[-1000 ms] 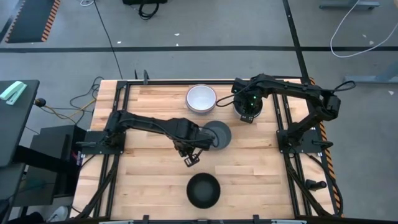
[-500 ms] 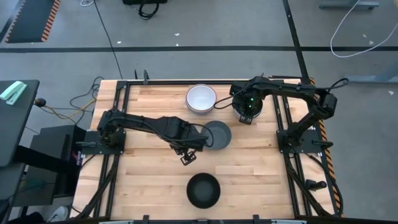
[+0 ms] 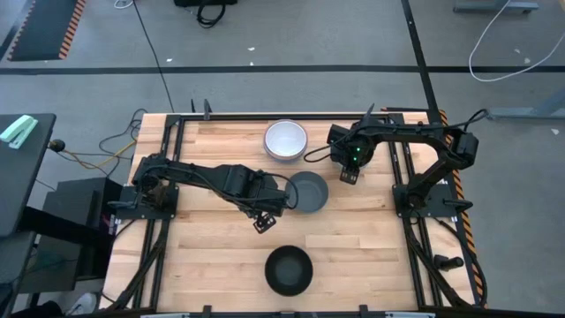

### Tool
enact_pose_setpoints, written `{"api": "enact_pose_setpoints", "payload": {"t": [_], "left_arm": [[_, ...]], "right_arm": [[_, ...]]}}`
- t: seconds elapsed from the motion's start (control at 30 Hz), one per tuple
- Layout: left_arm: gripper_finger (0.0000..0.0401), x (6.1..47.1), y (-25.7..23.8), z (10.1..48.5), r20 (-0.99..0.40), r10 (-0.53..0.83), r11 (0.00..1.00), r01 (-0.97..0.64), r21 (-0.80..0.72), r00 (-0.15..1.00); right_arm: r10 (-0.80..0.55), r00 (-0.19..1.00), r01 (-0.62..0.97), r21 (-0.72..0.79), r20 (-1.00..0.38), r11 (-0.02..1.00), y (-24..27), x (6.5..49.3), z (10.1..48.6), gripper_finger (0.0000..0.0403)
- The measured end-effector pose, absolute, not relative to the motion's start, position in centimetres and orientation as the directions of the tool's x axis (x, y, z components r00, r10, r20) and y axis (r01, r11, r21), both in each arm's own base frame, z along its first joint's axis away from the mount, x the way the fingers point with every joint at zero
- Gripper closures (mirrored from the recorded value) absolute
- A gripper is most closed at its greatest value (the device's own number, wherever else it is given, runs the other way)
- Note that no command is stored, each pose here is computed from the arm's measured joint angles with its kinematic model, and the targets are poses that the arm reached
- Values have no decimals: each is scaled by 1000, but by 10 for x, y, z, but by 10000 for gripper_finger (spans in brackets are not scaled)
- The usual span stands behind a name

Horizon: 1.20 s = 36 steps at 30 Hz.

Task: Nest bowls inside each other
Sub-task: Stack the right stacked bowls on top of the gray bowl

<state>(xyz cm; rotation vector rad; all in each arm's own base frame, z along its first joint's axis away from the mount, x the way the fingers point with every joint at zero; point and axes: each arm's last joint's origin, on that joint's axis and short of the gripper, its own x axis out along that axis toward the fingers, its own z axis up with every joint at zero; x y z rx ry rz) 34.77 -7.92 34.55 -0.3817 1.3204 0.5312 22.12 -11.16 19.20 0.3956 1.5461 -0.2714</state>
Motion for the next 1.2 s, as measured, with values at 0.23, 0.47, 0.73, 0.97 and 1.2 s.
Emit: {"api": "enact_pose_setpoints", "payload": {"t": [0.23, 0.47, 0.73, 0.97, 1.2], "left_arm": [[362, 347, -81, 346, -976, 149, 819, -572, 32, 158], [373, 346, -87, 346, -973, 163, 820, -571, 40, 166], [367, 343, -98, 346, -969, 172, 805, -592, 36, 175], [370, 339, -110, 346, -967, 176, 802, -596, 33, 184], [384, 338, -114, 346, -959, 204, 798, -600, 47, 197]], "right_arm": [[71, 15, 418, 71, -997, 906, -111, 220, 186, 243], [46, 9, 445, 46, -999, 895, -111, 218, 181, 254], [6, 18, 464, 14, -1000, 886, -113, 220, 181, 304], [-24, 1, 464, -21, -1000, 886, -113, 219, 182, 334], [-48, -14, 449, -50, -999, 892, -110, 221, 182, 346]]}}
